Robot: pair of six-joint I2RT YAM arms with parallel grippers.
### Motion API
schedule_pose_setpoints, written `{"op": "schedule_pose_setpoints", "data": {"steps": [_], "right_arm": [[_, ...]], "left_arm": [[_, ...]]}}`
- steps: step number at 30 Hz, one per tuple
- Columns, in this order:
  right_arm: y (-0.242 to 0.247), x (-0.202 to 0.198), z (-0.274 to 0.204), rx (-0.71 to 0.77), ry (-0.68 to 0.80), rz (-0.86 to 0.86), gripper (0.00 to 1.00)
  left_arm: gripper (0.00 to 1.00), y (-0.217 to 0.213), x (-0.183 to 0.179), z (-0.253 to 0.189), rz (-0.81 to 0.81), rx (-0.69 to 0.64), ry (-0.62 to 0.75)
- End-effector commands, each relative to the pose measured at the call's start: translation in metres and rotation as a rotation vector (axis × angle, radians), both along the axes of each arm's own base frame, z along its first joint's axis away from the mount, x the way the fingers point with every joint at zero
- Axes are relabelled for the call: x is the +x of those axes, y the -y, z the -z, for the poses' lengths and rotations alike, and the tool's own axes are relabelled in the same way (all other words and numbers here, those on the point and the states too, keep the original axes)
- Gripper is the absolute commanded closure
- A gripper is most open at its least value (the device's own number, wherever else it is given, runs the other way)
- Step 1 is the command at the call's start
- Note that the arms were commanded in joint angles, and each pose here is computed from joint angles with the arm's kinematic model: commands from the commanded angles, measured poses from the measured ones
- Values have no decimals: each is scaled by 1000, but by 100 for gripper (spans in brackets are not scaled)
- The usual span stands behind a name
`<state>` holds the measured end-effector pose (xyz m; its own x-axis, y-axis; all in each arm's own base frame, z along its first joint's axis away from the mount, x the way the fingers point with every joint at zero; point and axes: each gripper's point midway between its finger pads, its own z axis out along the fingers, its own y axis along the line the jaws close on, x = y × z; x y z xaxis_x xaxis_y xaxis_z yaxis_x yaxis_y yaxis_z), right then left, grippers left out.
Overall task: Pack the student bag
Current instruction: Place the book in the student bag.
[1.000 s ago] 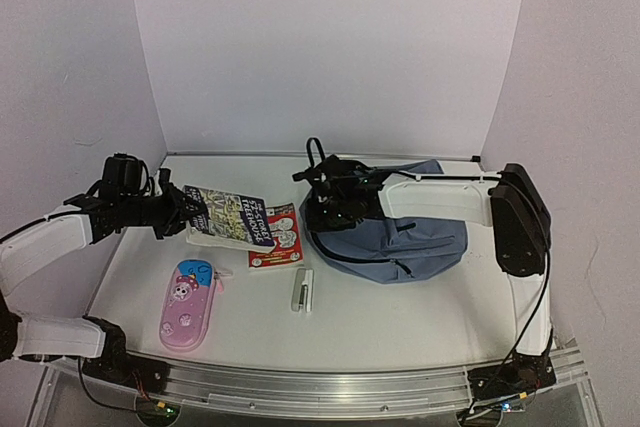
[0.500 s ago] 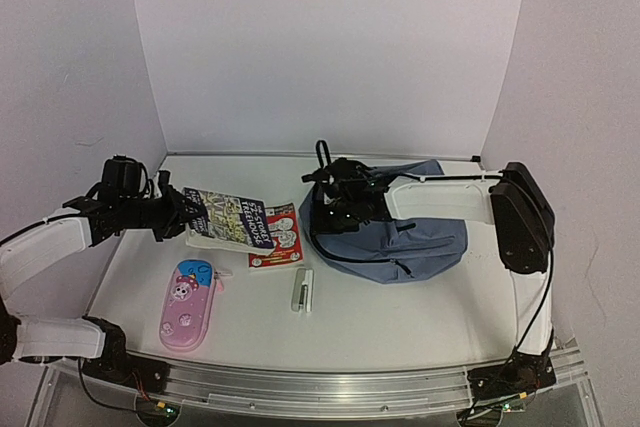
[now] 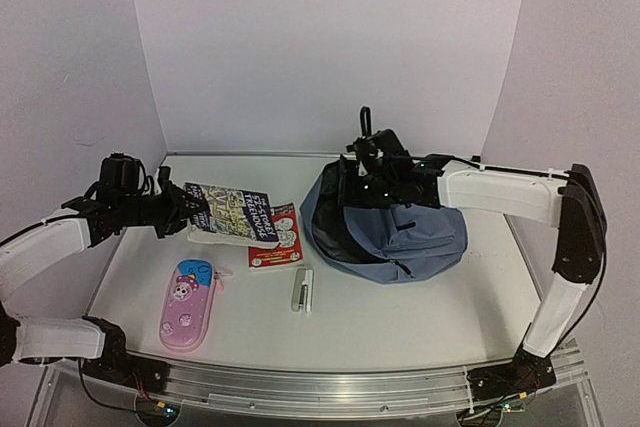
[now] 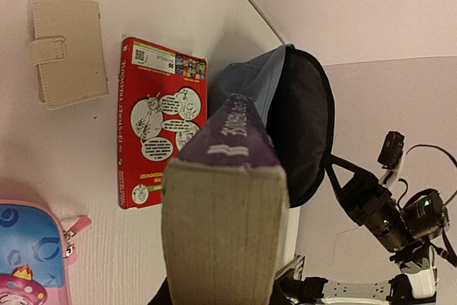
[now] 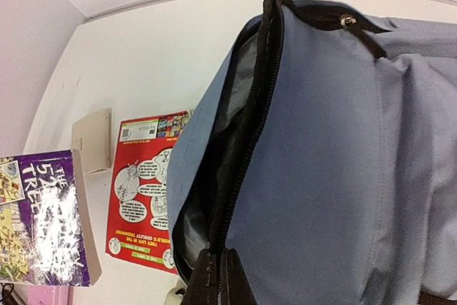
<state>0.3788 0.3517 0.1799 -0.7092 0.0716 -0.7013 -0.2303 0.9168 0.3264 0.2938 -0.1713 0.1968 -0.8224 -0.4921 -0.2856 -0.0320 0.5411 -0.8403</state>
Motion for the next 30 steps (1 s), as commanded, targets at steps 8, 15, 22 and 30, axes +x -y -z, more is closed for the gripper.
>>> {"op": "schedule_pose_setpoints", "data": {"steps": [8, 15, 22, 30], "right_arm": [[74, -5, -94, 142, 143, 115, 100], [77, -12, -115, 185, 162, 91, 100], [75, -18, -133, 219, 185, 60, 100], [72, -20, -148, 249, 201, 33, 100]], "left_arm": [[100, 94, 37, -82, 129, -176, 245], [100, 150, 53, -83, 150, -271, 229], [100, 201, 78, -64, 169, -300, 182], [100, 234, 102, -20, 132, -181, 121]]}}
